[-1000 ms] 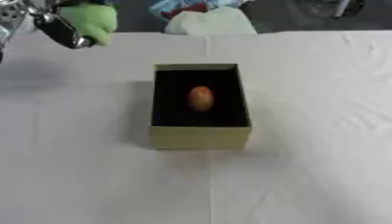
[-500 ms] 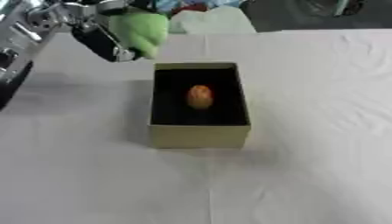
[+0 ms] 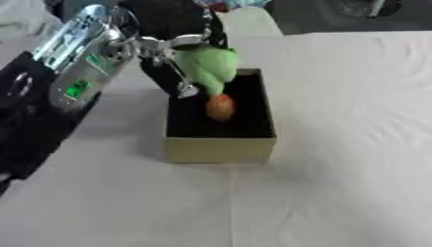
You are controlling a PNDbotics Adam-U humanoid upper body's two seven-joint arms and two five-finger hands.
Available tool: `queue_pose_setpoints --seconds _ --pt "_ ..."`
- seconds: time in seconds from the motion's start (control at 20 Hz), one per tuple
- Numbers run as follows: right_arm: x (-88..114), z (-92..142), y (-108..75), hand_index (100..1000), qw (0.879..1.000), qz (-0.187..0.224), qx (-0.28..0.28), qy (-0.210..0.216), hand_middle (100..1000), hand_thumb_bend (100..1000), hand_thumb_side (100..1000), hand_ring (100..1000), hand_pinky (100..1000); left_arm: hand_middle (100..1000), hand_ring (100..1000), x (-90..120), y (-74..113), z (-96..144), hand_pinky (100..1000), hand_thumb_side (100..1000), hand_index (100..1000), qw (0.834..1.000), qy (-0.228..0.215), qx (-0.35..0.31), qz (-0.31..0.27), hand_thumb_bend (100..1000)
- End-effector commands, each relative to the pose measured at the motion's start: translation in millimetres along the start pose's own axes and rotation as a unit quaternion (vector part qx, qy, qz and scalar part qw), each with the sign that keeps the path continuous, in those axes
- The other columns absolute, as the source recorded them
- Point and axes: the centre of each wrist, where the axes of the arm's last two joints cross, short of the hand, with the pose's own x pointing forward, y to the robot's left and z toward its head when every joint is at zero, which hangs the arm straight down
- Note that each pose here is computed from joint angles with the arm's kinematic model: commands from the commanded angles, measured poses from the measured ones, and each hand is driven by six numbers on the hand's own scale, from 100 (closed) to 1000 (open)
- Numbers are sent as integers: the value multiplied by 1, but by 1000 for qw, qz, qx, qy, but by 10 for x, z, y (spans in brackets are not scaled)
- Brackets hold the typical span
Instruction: Pick up objects on the table and place them in the box.
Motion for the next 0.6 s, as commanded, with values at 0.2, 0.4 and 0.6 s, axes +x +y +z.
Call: queue_pose_setpoints --seconds 0.2,0.4,0.6 --pt "58 -85 -19 785 1000 -3 1 -17 714 100 1000 735 774 564 628 -24 -102 -140 561 194 716 1000 5 -11 -8 221" --pt "57 -81 -16 785 1000 -4 0 -16 713 100 1000 735 774 567 631 13 -209 -232 563 204 722 1000 -3 -18 -3 267" --pt "56 -77 -16 785 1000 -5 -1 -15 713 100 1000 735 774 634 697 35 -334 -305 634 256 780 999 -5 -31 4 383"
